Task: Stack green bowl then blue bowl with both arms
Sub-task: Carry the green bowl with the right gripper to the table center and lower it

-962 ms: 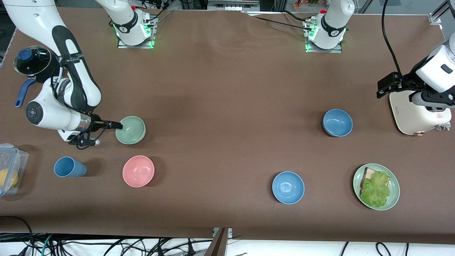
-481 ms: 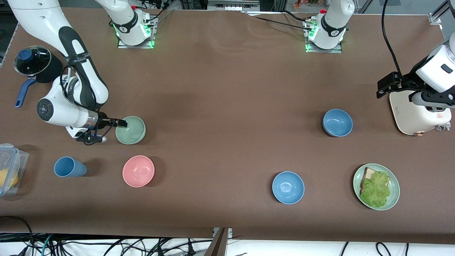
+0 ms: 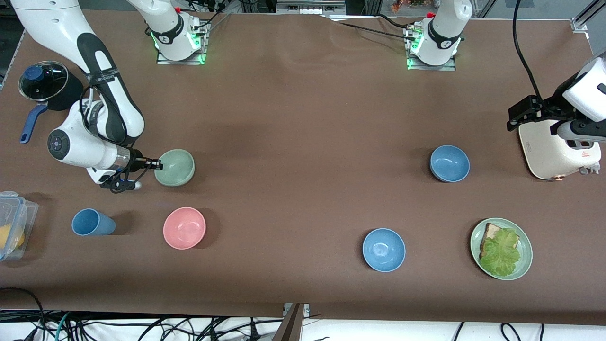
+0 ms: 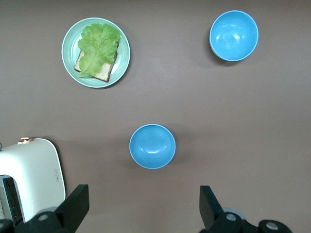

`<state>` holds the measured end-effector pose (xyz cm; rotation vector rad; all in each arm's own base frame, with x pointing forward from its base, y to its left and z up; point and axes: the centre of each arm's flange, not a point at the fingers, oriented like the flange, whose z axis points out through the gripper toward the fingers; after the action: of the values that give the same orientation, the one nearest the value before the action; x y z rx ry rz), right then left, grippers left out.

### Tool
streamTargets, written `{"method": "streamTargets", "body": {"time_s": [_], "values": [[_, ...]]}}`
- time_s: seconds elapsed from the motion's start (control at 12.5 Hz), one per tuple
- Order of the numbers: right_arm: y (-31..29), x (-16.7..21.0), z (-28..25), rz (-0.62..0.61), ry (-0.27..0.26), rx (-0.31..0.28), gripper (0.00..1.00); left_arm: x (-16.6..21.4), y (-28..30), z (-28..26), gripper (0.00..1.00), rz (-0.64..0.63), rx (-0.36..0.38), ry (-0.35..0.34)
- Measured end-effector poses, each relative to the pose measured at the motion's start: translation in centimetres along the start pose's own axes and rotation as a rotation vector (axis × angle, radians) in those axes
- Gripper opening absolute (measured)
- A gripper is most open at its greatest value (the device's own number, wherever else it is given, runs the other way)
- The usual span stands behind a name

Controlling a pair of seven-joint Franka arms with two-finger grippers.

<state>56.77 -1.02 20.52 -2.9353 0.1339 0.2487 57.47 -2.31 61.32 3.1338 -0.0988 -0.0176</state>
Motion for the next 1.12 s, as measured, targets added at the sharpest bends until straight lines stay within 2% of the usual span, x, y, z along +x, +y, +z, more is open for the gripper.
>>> {"method": "streamTargets", "body": {"time_s": [0.24, 0.4, 0.64, 0.8, 1.12], "values": [[-1.5, 0.7, -0.8, 0.004, 0.024, 0.028, 0.04, 0.0, 0.4, -0.1, 1.0, 0.006, 0.0, 0.003], [-5.0, 1.6, -2.2, 0.021, 0.041, 0.036, 0.04, 0.0, 0.5, -0.2, 1.0, 0.009, -0.001, 0.003], [-14.3, 1.2, -2.6, 0.095, 0.046, 0.047, 0.04, -0.1, 0.5, -0.2, 1.0, 0.01, -0.001, 0.004], [-20.7, -0.2, -1.8, 0.102, 0.039, 0.044, 0.04, -0.1, 0.6, -0.2, 1.0, 0.01, -0.001, 0.004], [-29.6, -2.1, 1.5, 0.153, 0.01, 0.045, 0.04, -0.1, 0.6, -0.2, 1.0, 0.011, -0.001, 0.004]]}}
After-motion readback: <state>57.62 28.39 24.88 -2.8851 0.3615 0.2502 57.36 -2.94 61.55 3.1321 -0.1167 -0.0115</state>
